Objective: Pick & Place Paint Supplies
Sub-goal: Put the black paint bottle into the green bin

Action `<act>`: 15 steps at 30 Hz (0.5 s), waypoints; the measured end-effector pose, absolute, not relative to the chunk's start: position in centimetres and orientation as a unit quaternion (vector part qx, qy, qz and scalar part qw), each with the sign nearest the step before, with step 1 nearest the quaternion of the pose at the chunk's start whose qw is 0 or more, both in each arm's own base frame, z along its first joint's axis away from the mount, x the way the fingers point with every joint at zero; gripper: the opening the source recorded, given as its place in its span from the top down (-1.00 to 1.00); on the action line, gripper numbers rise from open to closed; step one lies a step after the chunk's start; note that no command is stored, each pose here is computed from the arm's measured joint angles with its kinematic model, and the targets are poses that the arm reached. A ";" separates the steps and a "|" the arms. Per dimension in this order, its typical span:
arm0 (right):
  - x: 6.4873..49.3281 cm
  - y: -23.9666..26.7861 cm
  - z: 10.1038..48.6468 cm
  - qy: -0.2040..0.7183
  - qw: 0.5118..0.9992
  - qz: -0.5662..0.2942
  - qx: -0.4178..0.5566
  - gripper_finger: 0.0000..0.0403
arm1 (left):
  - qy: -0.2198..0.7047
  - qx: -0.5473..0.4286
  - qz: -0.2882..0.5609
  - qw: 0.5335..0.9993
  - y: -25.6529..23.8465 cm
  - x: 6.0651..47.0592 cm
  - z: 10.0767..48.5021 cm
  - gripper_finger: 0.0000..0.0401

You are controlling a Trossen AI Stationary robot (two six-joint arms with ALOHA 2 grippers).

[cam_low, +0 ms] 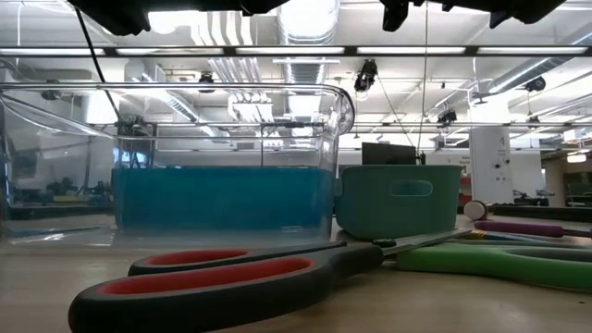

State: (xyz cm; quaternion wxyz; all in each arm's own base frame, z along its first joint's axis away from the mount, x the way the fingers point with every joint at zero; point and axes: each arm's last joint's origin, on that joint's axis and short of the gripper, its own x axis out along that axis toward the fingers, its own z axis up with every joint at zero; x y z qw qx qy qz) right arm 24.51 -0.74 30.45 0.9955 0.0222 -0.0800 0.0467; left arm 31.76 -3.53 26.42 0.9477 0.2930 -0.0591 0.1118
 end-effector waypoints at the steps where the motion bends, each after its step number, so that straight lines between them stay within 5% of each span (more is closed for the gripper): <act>1: 24.5 -0.7 30.5 -0.080 0.995 0.046 0.022 0.41 | -0.060 0.290 0.112 0.949 -3.5 31.8 26.4 0.39; 8: 24.5 -0.6 30.3 -0.072 0.996 0.048 0.008 0.36 | -0.062 0.287 0.113 0.949 -3.5 31.7 26.5 0.41; 15: 24.5 -0.3 30.1 -0.064 0.996 0.055 -0.012 -0.27 | -0.070 0.280 0.112 0.951 -3.5 31.7 26.7 0.41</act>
